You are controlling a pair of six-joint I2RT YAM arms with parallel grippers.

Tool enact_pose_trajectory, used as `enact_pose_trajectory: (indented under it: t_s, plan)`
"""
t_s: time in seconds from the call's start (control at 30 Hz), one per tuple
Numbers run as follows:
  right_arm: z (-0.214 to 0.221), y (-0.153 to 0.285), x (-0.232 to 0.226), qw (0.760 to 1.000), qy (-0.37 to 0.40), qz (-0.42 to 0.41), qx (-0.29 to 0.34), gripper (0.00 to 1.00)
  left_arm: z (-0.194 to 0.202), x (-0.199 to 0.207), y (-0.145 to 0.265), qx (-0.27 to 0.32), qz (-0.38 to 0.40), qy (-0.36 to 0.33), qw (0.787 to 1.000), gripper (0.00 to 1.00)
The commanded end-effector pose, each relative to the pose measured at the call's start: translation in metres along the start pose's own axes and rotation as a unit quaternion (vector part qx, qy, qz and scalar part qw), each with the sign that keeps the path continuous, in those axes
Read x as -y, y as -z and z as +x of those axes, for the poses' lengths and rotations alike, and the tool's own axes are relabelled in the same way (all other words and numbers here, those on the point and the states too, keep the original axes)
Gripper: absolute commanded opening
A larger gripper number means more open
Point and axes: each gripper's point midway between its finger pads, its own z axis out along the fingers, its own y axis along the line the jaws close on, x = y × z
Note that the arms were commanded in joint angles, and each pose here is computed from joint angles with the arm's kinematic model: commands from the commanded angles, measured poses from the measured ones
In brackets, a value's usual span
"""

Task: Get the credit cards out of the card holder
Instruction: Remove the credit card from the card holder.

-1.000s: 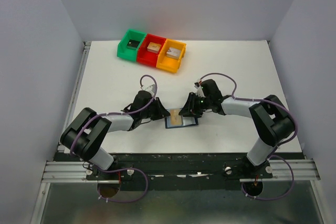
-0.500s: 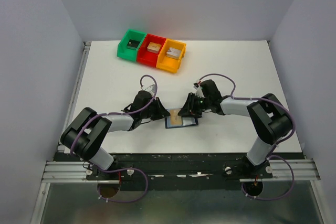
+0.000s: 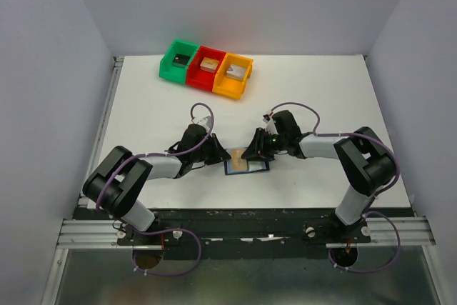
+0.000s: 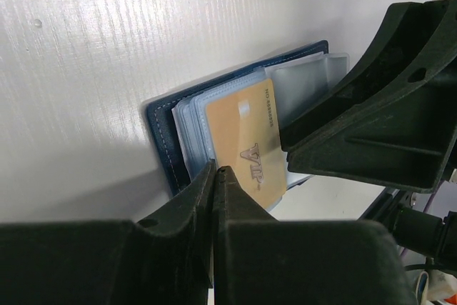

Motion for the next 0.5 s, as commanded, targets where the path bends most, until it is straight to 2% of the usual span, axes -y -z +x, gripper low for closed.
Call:
enact_pose_trajectory:
  t_s: [0.0, 0.47]
  plan:
    - [0.0043, -0.0021, -0.0027, 1.000, -0.003, -0.029, -0.009, 0.41, 0.0084, -0.0128, -0.0019, -0.008, -0.024, 0.006, 1.000, 0.13]
    - [0.0083, -0.0050, -0.0031, 0.999, -0.007, -0.046, -0.016, 0.40, 0.0124, -0.0177, -0.0034, -0.013, -0.031, 0.010, 0.999, 0.11]
